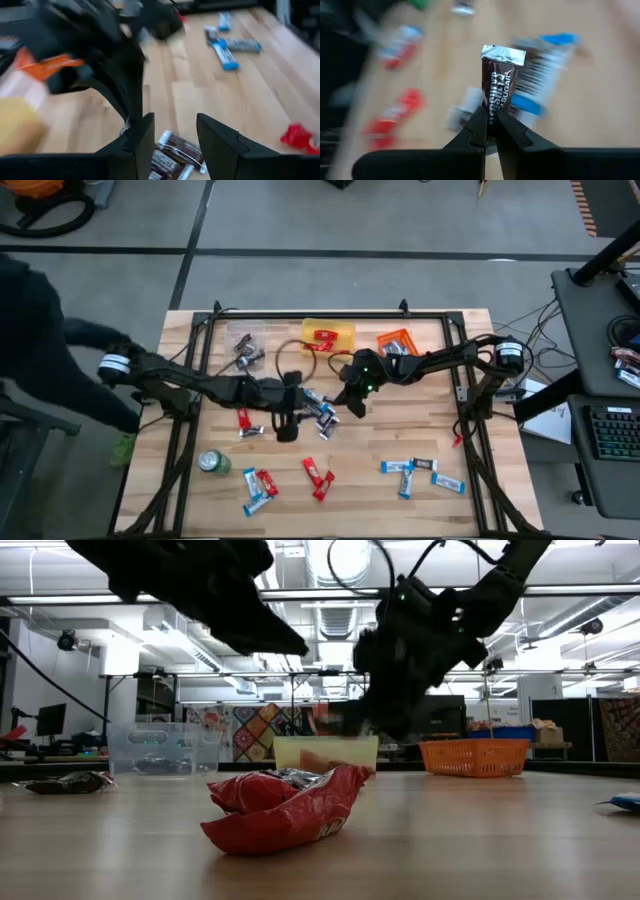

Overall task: Sort candy
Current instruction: Put the brown chocolate bar into the transparent bin

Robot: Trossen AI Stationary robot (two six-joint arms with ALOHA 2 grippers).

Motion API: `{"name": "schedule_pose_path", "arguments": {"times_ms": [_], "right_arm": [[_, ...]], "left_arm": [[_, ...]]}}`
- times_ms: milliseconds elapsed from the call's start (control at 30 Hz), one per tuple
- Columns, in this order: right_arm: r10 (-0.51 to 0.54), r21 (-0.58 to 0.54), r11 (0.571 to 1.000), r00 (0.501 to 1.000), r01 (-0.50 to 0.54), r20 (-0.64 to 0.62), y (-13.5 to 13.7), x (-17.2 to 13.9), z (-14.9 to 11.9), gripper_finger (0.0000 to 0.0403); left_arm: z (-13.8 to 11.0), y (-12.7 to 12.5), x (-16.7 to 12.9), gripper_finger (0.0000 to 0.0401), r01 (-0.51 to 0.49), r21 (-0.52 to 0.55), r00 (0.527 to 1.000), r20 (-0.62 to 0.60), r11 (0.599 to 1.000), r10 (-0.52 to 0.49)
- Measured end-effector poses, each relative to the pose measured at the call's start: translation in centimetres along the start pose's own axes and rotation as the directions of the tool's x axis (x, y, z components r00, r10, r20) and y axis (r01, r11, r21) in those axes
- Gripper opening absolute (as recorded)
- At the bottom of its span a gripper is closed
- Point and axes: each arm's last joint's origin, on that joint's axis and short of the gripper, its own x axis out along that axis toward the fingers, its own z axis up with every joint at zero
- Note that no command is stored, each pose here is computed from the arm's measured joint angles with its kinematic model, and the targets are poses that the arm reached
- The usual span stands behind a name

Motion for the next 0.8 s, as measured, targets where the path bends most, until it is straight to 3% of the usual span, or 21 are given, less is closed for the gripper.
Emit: {"name": "schedule_pose_path", "arguments": {"times_ms": [100,167,533,800], "right_arm": [[0.158,0.034,0.987,0.987,-0.158,0.009,0.7,0.0,0.5,0.0013],[0.211,0.056,0.976,0.977,-0.211,0.0,1.0,0.0,0.5,0.0013],[0.266,0.051,0.963,0.963,-0.263,-0.042,2.1,0.5,0.0,0.0013],[0.313,0.008,0.95,0.949,-0.313,0.027,3.0,0.6,0.8,0.0013]], "left_arm": [[-0.5,-0.5,1.4,0.013,0.021,0.057,0.999,-0.038,0.998,-0.018],[-0.6,-0.5,2.1,0.013,0.02,0.065,0.998,-0.054,0.998,-0.016],[-0.2,-0.6,3.0,0.013,0.025,0.077,0.995,-0.099,0.997,-0.017],[-0.2,-0.6,3.0,0.013,0.026,0.077,0.995,-0.101,0.997,-0.018]]}}
